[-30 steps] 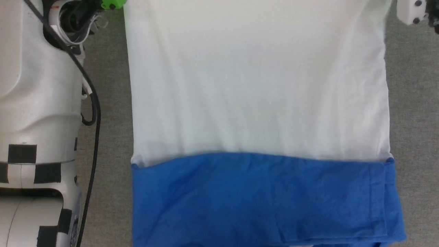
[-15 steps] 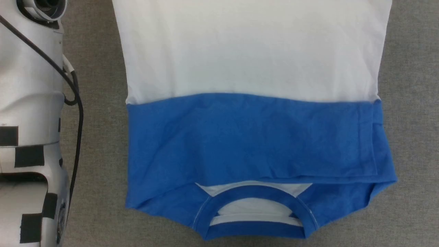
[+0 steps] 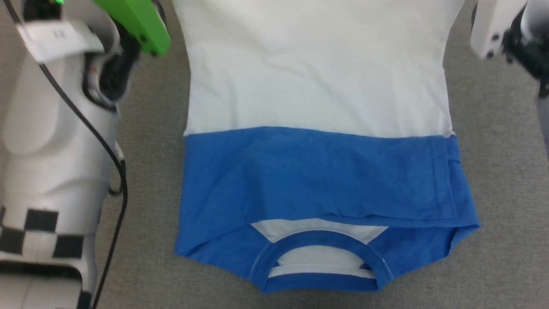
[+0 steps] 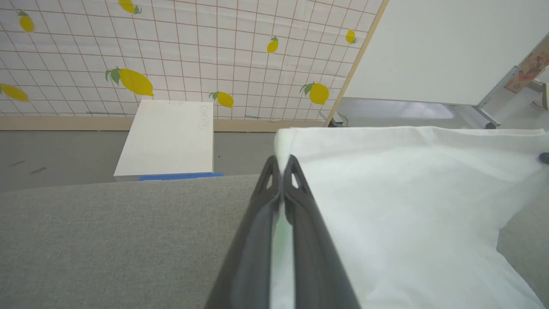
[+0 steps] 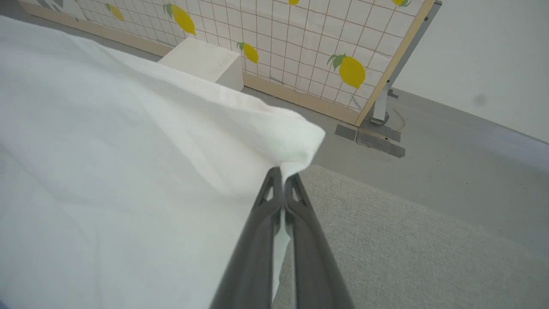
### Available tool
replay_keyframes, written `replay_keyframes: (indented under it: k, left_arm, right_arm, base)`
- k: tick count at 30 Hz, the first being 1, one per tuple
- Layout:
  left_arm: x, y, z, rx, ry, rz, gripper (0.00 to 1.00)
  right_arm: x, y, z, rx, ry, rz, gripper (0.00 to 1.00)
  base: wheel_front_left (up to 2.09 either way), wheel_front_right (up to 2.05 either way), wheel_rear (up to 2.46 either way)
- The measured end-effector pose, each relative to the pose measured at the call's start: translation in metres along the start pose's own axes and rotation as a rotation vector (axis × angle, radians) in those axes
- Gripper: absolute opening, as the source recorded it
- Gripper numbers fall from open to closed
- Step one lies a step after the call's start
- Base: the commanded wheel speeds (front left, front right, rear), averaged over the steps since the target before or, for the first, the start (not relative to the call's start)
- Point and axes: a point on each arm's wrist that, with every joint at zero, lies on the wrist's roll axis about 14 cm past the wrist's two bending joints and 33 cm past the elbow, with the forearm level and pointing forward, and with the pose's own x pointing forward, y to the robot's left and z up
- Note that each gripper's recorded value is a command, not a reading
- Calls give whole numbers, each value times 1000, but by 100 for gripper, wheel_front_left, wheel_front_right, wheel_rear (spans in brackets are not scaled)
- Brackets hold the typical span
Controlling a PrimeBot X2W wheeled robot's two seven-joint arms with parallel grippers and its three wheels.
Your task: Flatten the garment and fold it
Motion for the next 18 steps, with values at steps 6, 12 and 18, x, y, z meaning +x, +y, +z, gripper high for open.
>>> replay_keyframes:
  k: [6, 12, 18]
  left_arm:
    - [-50, -27, -10, -11, 6, -54, 0]
    - [-103, -40, -21, -63, -23, -59, 0]
    - [-150, -46, -27, -120, -77, -22, 0]
  right_arm:
    - [-42, 14, -14, 68, -9, 36, 0]
    - [-88, 18, -26, 148, -33, 32, 0]
    - [-128, 16, -42, 238, -62, -2, 0]
  base:
    - [0, 0, 0]
    - [0, 0, 0]
    - [0, 0, 0]
